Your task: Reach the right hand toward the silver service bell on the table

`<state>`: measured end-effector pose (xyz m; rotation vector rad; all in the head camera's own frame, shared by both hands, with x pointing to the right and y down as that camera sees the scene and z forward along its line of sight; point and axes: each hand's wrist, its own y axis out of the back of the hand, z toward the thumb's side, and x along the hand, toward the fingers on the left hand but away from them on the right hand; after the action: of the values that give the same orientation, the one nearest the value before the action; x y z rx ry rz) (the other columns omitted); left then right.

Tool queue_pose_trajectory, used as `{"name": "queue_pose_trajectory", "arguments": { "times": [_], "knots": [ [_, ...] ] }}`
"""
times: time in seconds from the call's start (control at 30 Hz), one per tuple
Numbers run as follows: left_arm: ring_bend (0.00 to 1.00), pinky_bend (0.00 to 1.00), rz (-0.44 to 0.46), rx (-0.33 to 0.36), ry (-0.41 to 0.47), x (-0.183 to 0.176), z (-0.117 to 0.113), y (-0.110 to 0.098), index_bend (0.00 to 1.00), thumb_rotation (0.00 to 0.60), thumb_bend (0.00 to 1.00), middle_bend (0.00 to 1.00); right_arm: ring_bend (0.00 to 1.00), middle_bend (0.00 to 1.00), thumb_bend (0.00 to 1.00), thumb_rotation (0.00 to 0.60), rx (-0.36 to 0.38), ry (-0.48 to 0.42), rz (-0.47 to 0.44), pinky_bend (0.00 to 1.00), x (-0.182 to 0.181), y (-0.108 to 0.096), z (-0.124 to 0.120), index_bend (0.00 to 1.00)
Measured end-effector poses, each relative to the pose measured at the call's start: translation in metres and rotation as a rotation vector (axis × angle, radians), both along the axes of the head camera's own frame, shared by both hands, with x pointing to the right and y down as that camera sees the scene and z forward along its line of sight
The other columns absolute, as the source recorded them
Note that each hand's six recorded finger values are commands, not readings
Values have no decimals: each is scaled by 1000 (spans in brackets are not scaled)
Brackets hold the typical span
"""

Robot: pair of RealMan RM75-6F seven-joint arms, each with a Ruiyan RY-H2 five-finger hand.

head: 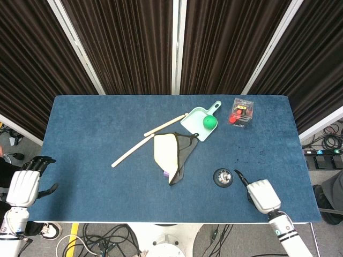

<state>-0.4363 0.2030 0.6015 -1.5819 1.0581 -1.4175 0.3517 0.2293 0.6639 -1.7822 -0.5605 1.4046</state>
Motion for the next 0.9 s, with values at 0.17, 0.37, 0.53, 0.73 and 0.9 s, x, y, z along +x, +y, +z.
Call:
{"name": "queue_pose_trajectory", "arguments": {
  "times": [0.17,0.37,0.53,0.73,0.9],
  "knots": [
    [166,320,-11,1,-1,-5,-1,1,290,600,156,230,855,907,1000,600,-30,14,-20,689,-10,3,11,0],
    [166,320,-17,-1,3,-8,0,2,290,600,156,230,855,907,1000,600,-45,30,-32,689,-15,6,17,0],
    [166,320,-18,-4,4,-9,1,3,290,600,156,230,855,907,1000,600,-67,52,-38,689,-15,10,24,0],
    [166,320,-22,-1,2,-11,0,3,290,600,156,230,855,907,1000,600,-109,80,-46,689,-14,16,34,0],
    [165,320,-19,-3,2,-10,0,3,290,600,156,230,855,907,1000,600,-78,62,-36,689,-15,11,28,0]
  ]
}}
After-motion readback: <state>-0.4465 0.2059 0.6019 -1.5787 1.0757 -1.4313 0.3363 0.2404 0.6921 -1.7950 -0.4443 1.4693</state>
